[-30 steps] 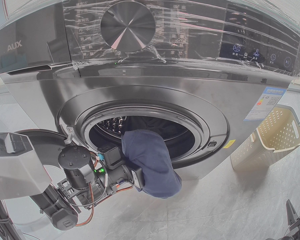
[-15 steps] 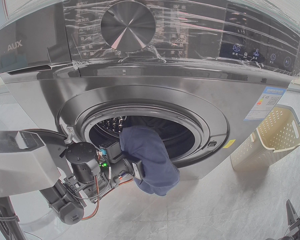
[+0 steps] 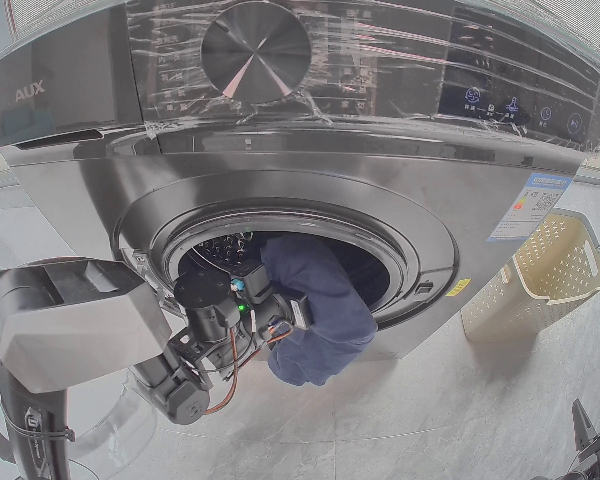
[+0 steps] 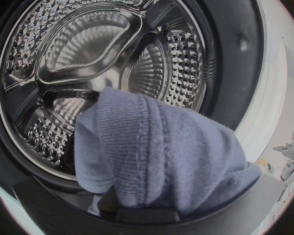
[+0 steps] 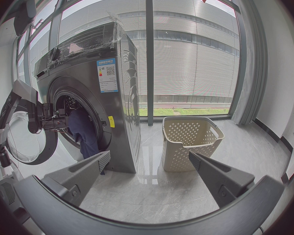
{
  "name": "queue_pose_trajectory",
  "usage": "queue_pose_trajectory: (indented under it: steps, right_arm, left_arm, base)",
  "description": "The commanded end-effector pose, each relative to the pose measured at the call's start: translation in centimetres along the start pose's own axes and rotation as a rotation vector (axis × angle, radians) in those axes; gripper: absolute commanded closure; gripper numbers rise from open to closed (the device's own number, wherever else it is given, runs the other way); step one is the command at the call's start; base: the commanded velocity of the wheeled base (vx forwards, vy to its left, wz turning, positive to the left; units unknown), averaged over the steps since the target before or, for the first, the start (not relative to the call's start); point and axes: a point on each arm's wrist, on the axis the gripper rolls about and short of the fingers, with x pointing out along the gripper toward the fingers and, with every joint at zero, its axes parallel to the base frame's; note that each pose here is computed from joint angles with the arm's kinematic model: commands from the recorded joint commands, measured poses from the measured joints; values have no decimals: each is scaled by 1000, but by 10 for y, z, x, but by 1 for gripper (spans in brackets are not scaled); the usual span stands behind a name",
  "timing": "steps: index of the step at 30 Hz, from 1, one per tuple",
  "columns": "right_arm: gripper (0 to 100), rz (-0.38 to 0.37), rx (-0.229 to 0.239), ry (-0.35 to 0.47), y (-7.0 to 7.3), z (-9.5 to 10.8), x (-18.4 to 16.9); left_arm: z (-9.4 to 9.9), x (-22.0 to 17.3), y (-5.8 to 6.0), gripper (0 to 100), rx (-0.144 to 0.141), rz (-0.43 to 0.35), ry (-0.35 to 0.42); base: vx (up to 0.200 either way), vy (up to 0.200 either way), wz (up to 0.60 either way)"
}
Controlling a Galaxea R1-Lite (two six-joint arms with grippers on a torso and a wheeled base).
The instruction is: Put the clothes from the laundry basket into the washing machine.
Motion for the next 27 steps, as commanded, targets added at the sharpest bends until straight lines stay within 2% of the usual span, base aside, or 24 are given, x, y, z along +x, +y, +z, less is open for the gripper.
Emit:
queue_pose_trajectory:
  steps: [1, 4, 8, 10, 13, 18, 21, 27]
  right_arm:
    - [0, 0, 0, 0, 0, -5, 0]
    - [0, 0, 0, 0, 0, -5, 0]
    - [0, 0, 0, 0, 0, -5, 0]
    - [0, 0, 0, 0, 0, -5, 0]
    - [0, 0, 0, 0, 0, -5, 0]
    - [0, 0, 0, 0, 0, -5, 0]
    - [0, 0, 0, 0, 0, -5, 0]
    - [0, 0, 0, 0, 0, -5, 0]
  left_arm:
    - [-24, 35, 26, 100, 6, 51, -37]
    - [-31, 44, 33, 100, 8, 62, -50]
    - [-31, 55, 39, 100, 14, 92, -84]
    - [-28, 66, 42, 100, 15, 126, -124]
    - [-23, 75, 45, 100, 16, 158, -145]
    - [-14, 90, 48, 100, 15, 170, -176]
    - [-6, 100, 53, 100, 16, 199, -216]
    - [4, 108, 63, 100, 23, 226, -251]
  base:
    - [0, 0, 0]
    - [0, 0, 0]
    - [0, 0, 0]
    - [0, 0, 0]
    - [0, 0, 0]
    - [0, 0, 0]
    - [0, 0, 0]
    - [0, 0, 0]
